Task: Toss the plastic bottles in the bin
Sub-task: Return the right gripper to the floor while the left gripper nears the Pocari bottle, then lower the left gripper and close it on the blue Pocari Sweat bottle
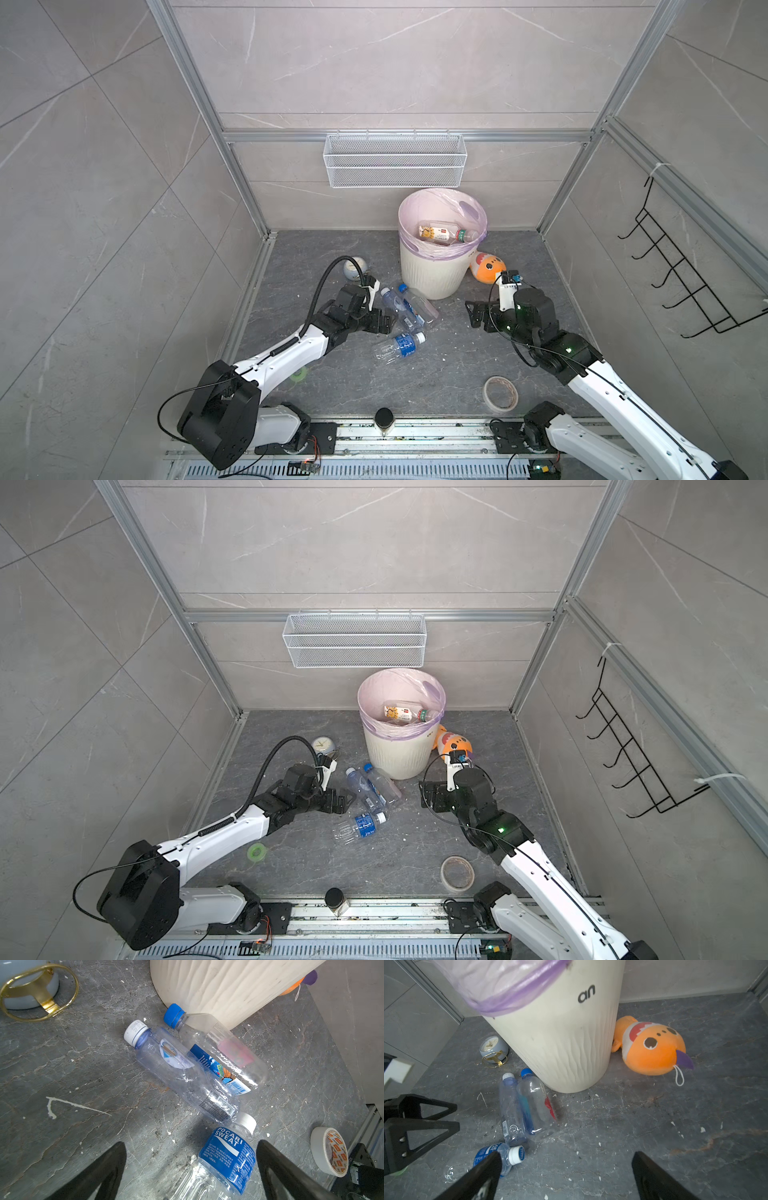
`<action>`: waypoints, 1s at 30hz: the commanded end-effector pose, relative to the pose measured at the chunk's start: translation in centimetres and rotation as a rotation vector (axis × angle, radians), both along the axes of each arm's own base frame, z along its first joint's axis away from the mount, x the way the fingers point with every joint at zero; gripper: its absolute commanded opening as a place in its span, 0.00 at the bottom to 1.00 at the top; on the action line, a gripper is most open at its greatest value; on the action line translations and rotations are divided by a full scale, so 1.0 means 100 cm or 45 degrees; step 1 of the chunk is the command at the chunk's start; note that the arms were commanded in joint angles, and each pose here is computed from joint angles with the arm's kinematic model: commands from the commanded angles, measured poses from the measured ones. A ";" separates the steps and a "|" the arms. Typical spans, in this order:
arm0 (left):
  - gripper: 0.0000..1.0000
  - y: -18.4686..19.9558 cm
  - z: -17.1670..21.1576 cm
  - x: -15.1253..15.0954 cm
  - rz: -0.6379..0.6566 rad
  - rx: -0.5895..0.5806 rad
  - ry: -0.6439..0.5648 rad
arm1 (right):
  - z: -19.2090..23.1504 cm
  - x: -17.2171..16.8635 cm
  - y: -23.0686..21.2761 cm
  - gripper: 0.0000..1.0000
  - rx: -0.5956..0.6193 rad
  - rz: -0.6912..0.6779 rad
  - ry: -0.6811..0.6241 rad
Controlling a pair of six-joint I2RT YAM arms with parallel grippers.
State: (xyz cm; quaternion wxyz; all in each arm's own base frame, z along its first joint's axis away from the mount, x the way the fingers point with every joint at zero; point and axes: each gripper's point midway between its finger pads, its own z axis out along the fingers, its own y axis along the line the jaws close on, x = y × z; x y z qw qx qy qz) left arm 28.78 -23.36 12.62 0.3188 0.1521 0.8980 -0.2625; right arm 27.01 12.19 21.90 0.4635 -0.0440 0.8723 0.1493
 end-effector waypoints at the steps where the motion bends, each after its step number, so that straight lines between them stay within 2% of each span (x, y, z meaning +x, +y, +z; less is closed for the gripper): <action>1: 1.00 -0.010 0.018 -0.001 -0.070 -0.035 -0.067 | -0.013 -0.012 -0.001 0.99 0.015 0.019 0.022; 6: 1.00 -0.011 0.018 -0.005 -0.088 -0.027 -0.095 | -0.031 -0.024 -0.011 0.99 0.030 -0.012 0.022; 15: 1.00 -0.026 0.017 -0.017 -0.172 0.000 -0.133 | -0.032 -0.030 -0.026 0.99 -0.013 -0.092 0.040; 24: 1.00 -0.025 0.002 -0.022 -0.181 0.091 -0.129 | -0.031 -0.039 -0.034 0.99 -0.013 -0.117 0.031; 30: 0.98 -0.034 -0.011 -0.032 -0.245 0.144 -0.098 | -0.038 -0.039 -0.035 0.99 -0.002 -0.134 0.060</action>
